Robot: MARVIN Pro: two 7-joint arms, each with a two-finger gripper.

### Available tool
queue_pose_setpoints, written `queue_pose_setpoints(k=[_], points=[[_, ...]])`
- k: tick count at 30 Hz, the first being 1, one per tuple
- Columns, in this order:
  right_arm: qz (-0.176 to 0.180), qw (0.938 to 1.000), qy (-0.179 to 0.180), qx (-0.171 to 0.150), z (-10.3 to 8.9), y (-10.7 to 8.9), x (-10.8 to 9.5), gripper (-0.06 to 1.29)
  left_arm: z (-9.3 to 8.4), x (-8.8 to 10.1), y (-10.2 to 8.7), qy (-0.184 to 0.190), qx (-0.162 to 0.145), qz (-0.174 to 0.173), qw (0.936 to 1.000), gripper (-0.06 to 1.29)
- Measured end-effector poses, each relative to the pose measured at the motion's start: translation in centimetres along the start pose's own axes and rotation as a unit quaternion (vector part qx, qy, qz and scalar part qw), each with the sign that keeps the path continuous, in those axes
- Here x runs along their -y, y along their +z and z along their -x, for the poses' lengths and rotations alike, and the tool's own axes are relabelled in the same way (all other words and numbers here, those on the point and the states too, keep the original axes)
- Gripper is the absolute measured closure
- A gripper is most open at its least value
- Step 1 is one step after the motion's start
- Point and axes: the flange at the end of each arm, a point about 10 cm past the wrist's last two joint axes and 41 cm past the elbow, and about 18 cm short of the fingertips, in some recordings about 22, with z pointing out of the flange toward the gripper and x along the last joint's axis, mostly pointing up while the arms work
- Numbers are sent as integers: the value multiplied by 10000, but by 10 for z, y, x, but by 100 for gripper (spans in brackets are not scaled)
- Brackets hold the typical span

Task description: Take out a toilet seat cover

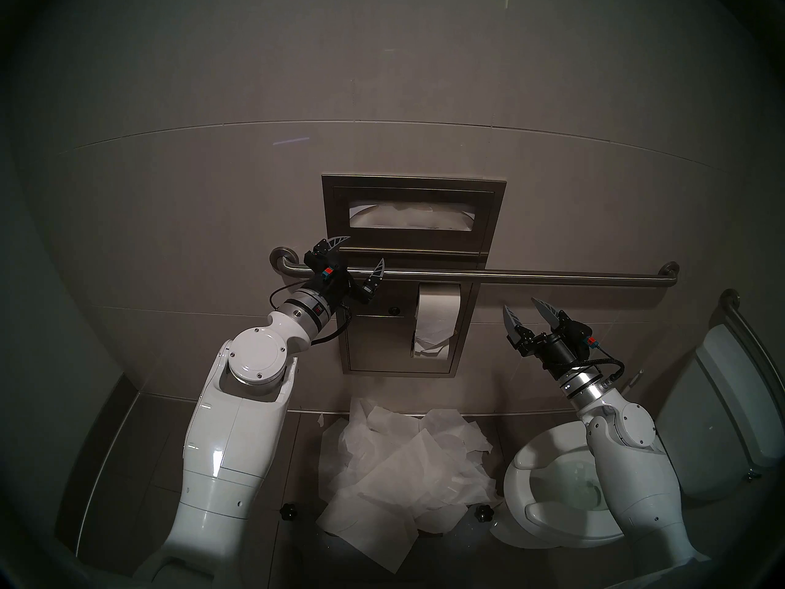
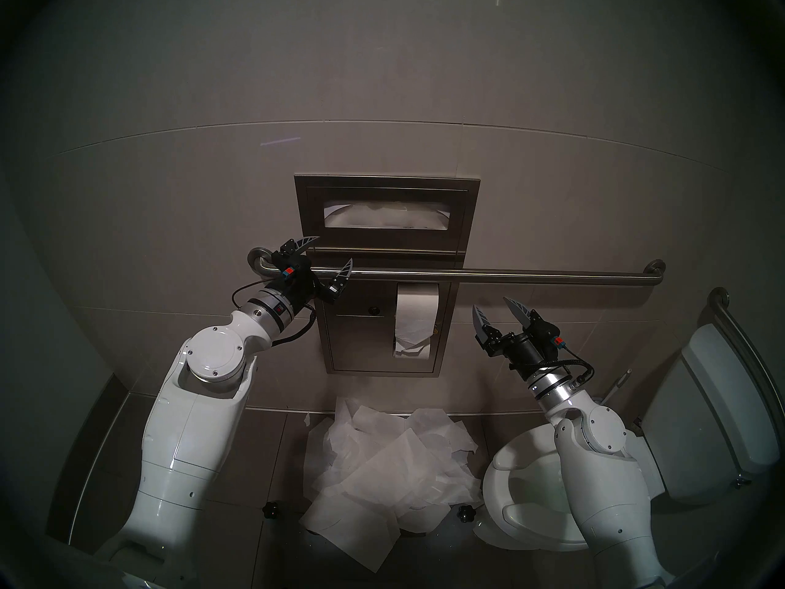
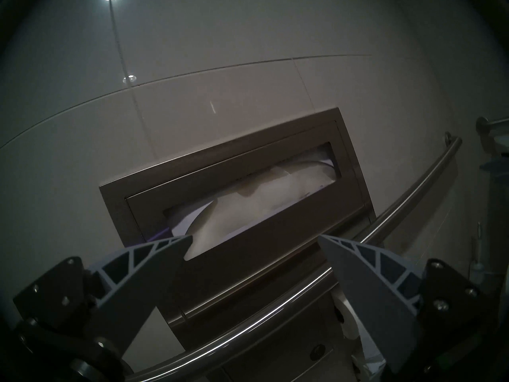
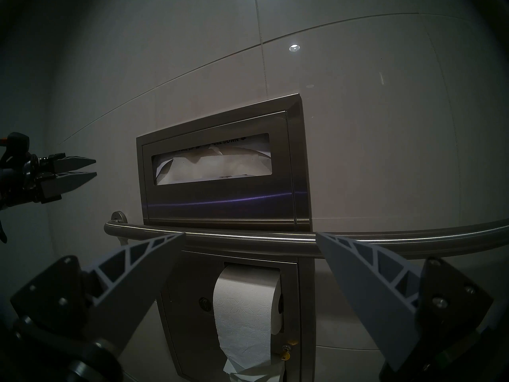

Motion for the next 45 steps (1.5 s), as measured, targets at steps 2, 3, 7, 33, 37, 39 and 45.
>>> queue_pose_setpoints(k=[2, 3, 7, 33, 37, 39, 45], points=[[3, 10000, 3, 5, 0, 0, 0, 0, -1, 3, 3, 113, 4, 2, 9999, 0], [5, 10000, 4, 9, 1, 0, 0, 0, -2, 5, 6, 182, 9, -2, 9998, 0], [10, 10000, 8, 17, 1, -1, 0, 0, -2, 9, 12, 354, 36, 0, 9994, 0], [23, 10000, 32, 61, 5, -3, -1, 0, 22, 36, 55, 883, 543, -20, 9946, 0], [16, 10000, 33, 60, 5, -3, -1, 0, 19, 37, 63, 823, 510, -47, 9953, 0], [11, 10000, 33, 59, 5, -3, -1, 0, 16, 37, 67, 776, 472, -61, 9958, 0], [-1, 10000, 34, 61, 5, -3, -1, 0, 6, 38, 79, 659, 355, -90, 9972, 0]])
